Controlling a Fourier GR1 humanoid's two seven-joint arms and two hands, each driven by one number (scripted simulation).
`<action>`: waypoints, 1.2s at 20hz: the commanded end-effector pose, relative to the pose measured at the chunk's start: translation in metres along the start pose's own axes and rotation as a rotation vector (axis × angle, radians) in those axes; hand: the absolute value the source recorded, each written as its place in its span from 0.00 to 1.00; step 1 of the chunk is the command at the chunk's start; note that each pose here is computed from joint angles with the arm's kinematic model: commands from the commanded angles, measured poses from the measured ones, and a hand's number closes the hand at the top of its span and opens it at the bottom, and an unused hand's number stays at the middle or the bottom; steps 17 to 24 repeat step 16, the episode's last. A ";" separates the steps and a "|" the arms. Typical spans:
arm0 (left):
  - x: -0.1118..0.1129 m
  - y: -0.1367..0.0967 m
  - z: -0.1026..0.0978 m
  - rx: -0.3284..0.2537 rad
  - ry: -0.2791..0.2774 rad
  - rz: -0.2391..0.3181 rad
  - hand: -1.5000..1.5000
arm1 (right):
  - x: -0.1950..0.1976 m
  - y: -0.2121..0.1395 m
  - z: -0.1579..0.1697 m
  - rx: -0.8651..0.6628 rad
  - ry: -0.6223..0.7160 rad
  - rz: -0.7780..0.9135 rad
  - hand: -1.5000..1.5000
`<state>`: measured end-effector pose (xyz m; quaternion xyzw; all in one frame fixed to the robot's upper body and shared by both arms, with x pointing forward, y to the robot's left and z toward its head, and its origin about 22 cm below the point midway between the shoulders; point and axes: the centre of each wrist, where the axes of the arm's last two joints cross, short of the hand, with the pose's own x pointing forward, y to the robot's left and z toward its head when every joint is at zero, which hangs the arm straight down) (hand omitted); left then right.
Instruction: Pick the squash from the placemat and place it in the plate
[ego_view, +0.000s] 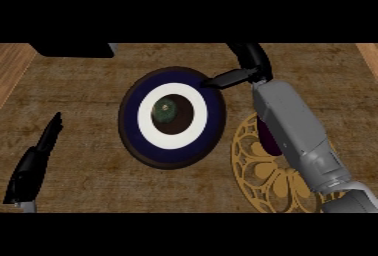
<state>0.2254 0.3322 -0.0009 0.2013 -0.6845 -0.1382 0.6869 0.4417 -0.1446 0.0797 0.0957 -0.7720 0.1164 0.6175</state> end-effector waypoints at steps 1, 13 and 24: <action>0.003 -0.013 0.004 -0.025 -0.004 -0.002 0.50 | -0.017 -0.049 0.016 -0.063 -0.054 -0.093 0.00; 0.006 -0.009 -0.008 -0.032 -0.028 -0.005 0.50 | -0.019 -0.143 0.054 -0.034 -0.127 -0.031 0.00; 0.013 -0.010 -0.014 -0.032 -0.051 0.013 0.50 | -0.026 -0.157 0.070 -0.035 -0.128 -0.033 0.00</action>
